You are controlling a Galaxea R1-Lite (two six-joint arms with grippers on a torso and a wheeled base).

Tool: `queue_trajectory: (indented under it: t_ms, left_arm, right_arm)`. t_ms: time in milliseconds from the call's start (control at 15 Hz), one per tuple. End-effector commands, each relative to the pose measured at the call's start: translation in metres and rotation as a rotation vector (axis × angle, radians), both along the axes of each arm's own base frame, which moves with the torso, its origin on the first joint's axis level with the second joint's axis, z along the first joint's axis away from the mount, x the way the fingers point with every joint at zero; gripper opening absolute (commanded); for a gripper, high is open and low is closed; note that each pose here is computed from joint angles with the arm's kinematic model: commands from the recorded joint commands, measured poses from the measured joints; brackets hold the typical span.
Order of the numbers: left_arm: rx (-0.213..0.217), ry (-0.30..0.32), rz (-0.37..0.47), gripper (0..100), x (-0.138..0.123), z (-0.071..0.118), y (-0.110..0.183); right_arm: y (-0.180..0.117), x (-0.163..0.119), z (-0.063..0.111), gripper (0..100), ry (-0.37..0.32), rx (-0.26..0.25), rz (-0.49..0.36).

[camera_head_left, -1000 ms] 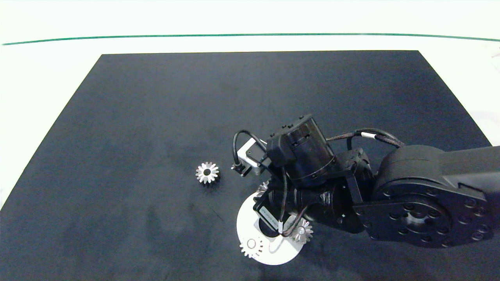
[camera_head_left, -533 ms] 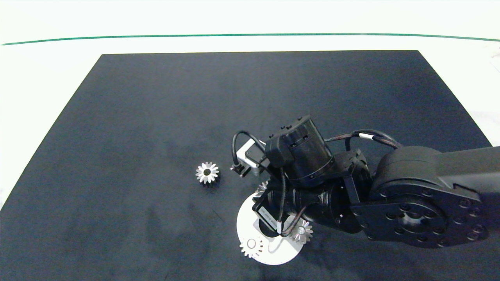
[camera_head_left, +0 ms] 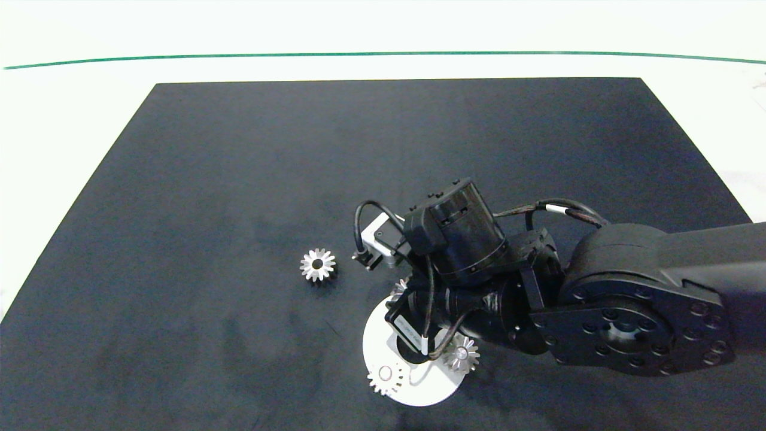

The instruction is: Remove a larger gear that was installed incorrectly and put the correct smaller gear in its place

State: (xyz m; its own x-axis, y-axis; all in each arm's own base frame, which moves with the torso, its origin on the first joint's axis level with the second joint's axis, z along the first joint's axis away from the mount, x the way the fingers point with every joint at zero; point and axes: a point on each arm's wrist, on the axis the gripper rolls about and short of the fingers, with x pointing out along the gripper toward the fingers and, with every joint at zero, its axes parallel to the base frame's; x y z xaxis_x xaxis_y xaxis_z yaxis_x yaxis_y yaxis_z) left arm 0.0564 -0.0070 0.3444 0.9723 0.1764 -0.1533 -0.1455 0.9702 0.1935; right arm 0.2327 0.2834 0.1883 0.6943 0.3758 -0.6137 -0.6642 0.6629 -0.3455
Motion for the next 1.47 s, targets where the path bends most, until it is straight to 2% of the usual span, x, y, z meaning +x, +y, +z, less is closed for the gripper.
queue_trajectory:
  t_ms: [67,267,333,733,867,1000,1200,1267,1467]
  left_arm:
    - [0.002,0.002,0.003,100,0.000,0.000,0.000]
    - [0.001,0.001,-0.012,100,-0.001,0.000,-0.001]
    - [0.001,0.001,-0.018,100,-0.001,0.000,-0.001]
    - [0.002,0.002,-0.017,100,0.000,0.000,-0.001]
    - [0.000,0.001,-0.017,100,0.000,0.000,-0.001]
    - [0.000,0.001,-0.017,100,0.000,0.000,-0.001]
    - [0.001,0.004,-0.017,100,0.000,-0.001,-0.001]
    - [0.001,0.004,-0.017,100,0.000,-0.001,-0.001]
    - [0.006,0.015,-0.017,100,0.001,-0.004,-0.002]
  right_arm:
    - [0.002,0.001,0.001,31,-0.003,0.007,-0.003]
    - [0.003,0.001,0.003,31,-0.007,0.013,-0.006]
    - [0.003,0.001,0.003,100,-0.007,0.013,-0.006]
    - [0.002,0.000,0.003,100,-0.008,0.016,-0.007]
    - [-0.007,-0.008,0.014,100,-0.015,0.038,-0.011]
    - [-0.031,-0.025,0.032,100,-0.040,0.064,-0.018]
    - [-0.067,-0.050,0.045,100,-0.076,0.078,-0.055]
    - [-0.079,-0.058,0.052,100,-0.094,0.097,-0.069]
    - [-0.123,-0.074,0.073,100,-0.163,0.184,-0.193]
